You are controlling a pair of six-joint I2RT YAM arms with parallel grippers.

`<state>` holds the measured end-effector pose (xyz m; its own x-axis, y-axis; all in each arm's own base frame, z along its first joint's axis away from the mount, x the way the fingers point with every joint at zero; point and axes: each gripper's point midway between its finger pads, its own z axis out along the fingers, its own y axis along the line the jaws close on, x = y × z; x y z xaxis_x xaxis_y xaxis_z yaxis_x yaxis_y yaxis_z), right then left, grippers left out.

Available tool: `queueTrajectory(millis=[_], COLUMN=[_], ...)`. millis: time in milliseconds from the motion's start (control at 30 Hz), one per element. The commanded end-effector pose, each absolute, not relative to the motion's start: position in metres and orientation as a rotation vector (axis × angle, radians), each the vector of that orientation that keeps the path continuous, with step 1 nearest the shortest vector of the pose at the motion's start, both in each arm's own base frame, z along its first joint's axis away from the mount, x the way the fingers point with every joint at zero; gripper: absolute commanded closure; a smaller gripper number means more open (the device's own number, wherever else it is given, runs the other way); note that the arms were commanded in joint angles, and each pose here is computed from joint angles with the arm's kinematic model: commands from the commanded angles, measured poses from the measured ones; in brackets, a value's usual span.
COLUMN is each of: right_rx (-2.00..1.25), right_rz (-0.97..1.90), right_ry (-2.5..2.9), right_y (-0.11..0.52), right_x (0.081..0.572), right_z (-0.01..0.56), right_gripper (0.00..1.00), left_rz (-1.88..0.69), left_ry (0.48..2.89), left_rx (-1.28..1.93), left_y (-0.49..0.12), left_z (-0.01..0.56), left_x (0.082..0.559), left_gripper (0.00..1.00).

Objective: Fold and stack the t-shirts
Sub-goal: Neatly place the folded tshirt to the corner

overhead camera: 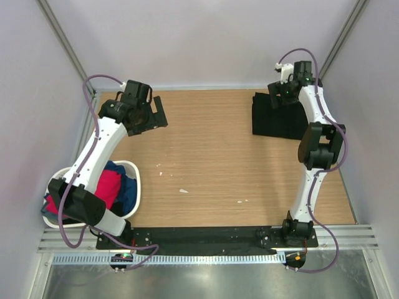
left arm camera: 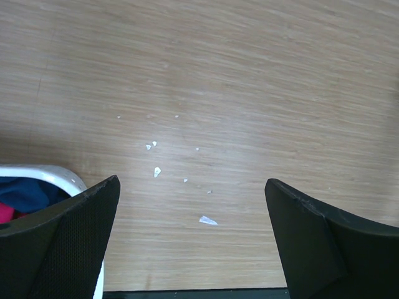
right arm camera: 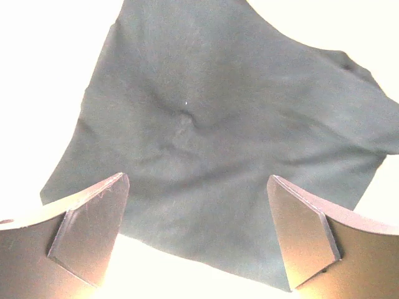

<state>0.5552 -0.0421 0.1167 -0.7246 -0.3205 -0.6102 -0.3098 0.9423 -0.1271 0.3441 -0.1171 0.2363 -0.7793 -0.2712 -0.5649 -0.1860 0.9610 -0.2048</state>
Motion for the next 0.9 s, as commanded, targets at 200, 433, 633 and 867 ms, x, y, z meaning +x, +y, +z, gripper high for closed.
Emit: queueTrajectory(millis=[200,433,633,867], right_rx=[0.277,0.719,0.740,0.567], right_rz=[0.044,-0.207,-0.210,-0.237], right_ry=[2.384,2.305,2.356,2.447], right_y=[-0.044,-0.078,-0.077,-0.080], right_x=[0.525,0.510,0.528,0.542], right_z=[0.140,0.113,0.074,0.031], right_gripper=[0.00,0.00,0.00,0.00], left_rz=[-0.340,-0.312,-0.298,-0.234], left_ry=[2.362,2.389,2.409,2.341], left_rx=[-0.196,-0.186,-0.208,-0.313], left_y=[-0.136,-0.139,-0.136,-0.116], left_z=[0.262,0.259,0.247,0.255], left_x=[0.367,0.382,0.377,0.363], left_gripper=[0.00,0.00,0.00,0.00])
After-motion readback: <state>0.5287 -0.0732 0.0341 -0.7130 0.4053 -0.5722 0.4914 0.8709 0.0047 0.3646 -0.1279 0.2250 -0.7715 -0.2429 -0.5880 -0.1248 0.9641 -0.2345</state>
